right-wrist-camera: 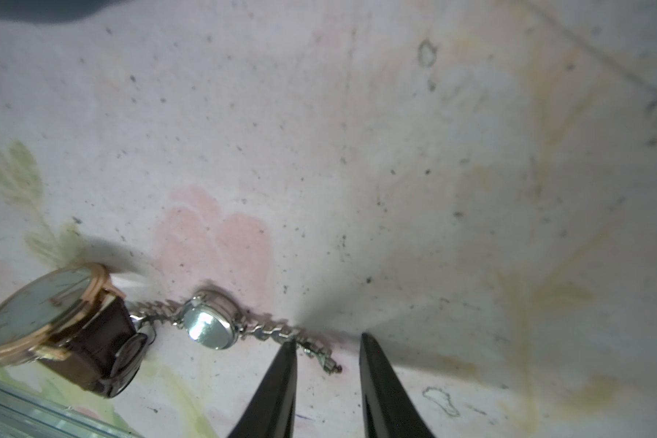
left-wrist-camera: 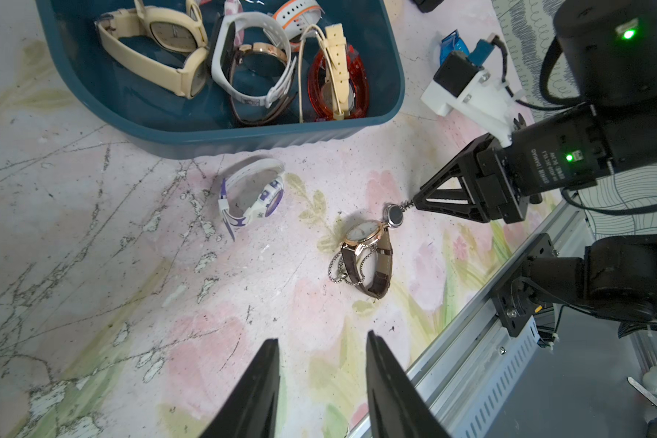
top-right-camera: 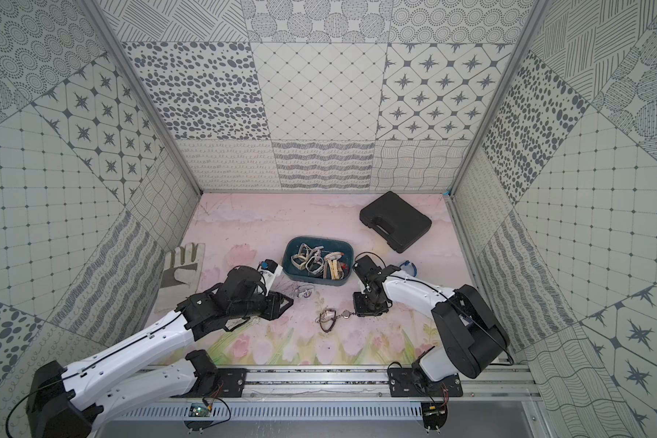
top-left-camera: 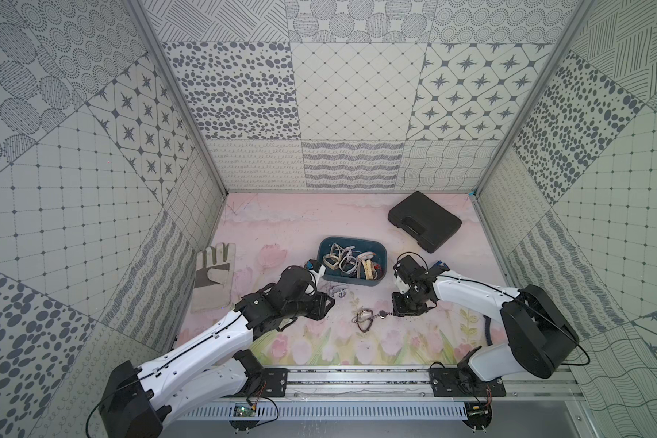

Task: Put the watch into the storage box
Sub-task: Pick up the watch at the center of the board.

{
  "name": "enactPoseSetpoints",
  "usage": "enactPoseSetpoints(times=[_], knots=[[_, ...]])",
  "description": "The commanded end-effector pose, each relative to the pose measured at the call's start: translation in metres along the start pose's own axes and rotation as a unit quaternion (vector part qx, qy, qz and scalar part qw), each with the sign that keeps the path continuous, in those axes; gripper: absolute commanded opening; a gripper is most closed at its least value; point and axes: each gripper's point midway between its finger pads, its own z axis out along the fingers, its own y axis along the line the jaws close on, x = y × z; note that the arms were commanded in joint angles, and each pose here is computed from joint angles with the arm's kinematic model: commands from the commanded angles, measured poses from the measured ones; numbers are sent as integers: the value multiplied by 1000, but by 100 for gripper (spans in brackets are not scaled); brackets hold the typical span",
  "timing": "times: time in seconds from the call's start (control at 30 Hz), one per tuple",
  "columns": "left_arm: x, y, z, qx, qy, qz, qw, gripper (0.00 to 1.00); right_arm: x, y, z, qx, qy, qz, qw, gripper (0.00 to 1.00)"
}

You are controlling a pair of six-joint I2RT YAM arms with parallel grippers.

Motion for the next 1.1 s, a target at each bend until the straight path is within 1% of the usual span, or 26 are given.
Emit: enactPoseSetpoints(times=[0.0,0.1,0.17,0.23,0.3,0.4,0.53,0.6,0.67,0.77,0.97,1.07], knots=[[-7,-4,0,7,-15,7,1000,42,4,3,9,-11,12,-8,1000,31],[-8,-4,0,6,-15,7,1000,42,6,4,9,-16,15,-11,1000,29],[-8,-4,0,7,-16,7,1000,42,5,6,11,-21,16,-11,1000,25],[-8,-4,0,6,-15,7,1000,42,6,6,13,-22,20,-12,999,24],[-8,-4,-1,6,-16,7,1000,42,7,3,16,-14,23,-12,1000,17],[-8,-4,-1,6,-16,7,1000,42,6,3,17,-15,22,-12,1000,10],[-8,-3,-2,4,-16,7,1000,42,-1,4,8,-12,3,-11,1000,1],[-8,-3,-2,4,-17,6,1000,42,-6,4,0,-9,-11,-12,1000,0],[-7,-3,-2,3,-17,6,1000,42,-10,4,-12,-6,-28,-13,999,0],[-7,-2,-3,2,-17,4,1000,42,-14,2,-39,5,-61,-14,998,0],[-8,-3,-3,3,-19,6,1000,42,-18,-11,-103,50,-128,-14,990,0],[-9,-3,-3,2,-19,6,1000,42,-23,-18,-133,74,-164,-11,984,0]])
